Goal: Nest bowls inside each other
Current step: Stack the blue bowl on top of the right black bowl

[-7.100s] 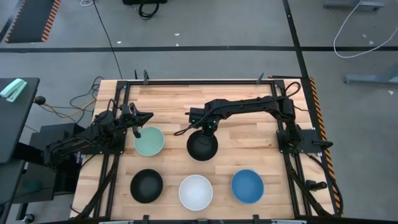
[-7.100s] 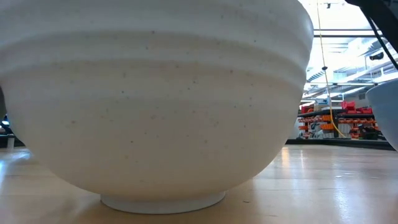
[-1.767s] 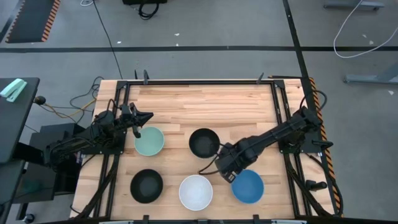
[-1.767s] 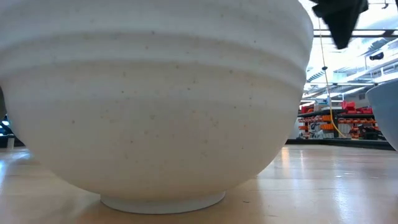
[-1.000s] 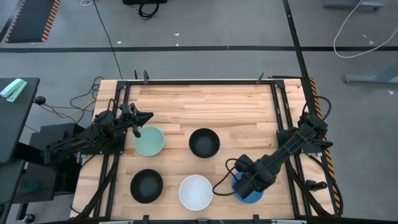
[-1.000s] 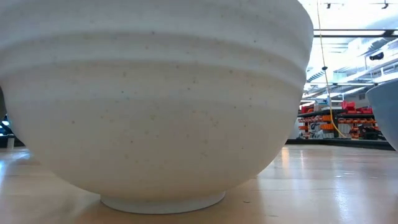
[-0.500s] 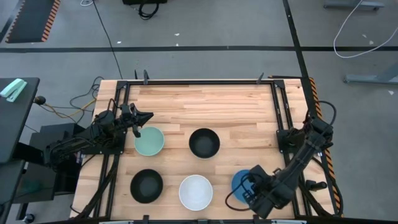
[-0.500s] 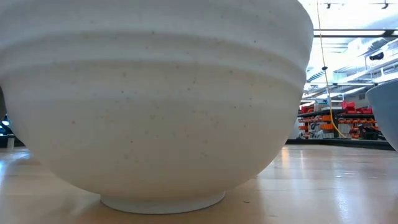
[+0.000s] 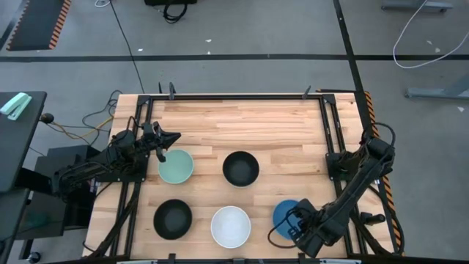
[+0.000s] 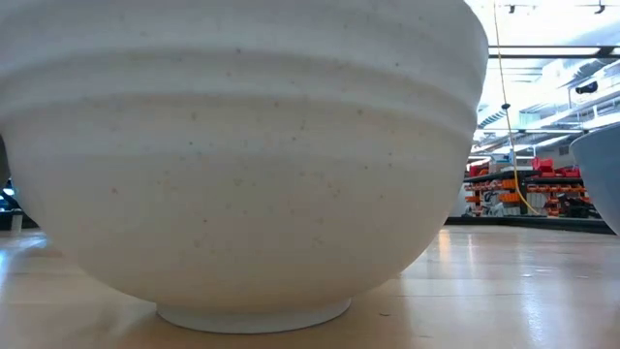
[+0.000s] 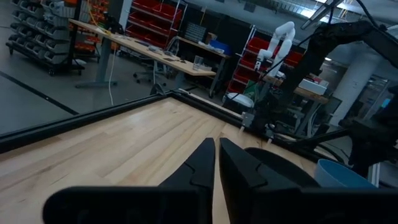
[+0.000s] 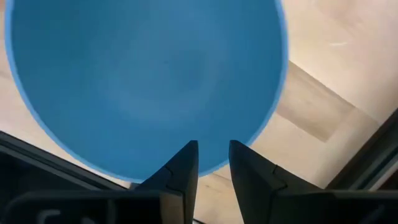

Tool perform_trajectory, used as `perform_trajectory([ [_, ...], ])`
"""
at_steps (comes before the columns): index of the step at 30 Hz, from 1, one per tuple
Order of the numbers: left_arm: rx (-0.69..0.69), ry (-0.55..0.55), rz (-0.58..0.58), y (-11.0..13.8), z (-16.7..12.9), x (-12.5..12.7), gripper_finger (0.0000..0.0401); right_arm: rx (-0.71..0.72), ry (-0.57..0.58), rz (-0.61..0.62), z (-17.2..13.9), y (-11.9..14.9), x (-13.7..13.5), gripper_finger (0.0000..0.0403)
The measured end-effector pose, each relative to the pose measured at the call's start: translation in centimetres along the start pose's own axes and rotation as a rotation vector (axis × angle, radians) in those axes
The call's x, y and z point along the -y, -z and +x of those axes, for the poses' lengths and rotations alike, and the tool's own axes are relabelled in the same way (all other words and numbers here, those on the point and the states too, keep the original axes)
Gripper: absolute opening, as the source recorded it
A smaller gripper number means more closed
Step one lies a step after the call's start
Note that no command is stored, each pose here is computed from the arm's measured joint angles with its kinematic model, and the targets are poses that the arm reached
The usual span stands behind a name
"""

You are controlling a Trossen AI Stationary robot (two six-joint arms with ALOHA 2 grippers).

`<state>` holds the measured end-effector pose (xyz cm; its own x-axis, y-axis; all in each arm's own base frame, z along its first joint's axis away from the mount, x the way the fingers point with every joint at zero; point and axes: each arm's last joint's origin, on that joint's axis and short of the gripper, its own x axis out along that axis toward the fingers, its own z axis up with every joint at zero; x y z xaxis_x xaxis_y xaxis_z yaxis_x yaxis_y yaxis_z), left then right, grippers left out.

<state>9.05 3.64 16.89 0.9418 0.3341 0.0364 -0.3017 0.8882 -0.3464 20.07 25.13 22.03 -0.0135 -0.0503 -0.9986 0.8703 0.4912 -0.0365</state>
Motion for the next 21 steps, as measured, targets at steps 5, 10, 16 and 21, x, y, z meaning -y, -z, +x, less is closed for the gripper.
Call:
perform_trajectory([
  [5, 0.002, 0.002, 0.001, 0.0, 0.0, 0.0, 0.0036, -0.009, -0.005, 0.043, 0.1, -1.2, 1.5, 0.0098],
  [10, 0.002, 0.001, 0.001, 0.0, 0.0, 0.0, 0.0029, -0.027, -0.049, 0.074, 1.3, -2.9, 3.1, 0.0098],
  [16, 0.002, 0.002, 0.001, 0.0, 0.0, 0.0, 0.0023, -0.047, -0.104, 0.094, 2.9, -4.4, 4.9, 0.0098],
  [21, -0.004, -0.002, 0.0, 0.1, 0.0, 0.0, 0.0029, -0.051, -0.117, 0.093, 3.2, -4.7, 5.5, 0.0098],
])
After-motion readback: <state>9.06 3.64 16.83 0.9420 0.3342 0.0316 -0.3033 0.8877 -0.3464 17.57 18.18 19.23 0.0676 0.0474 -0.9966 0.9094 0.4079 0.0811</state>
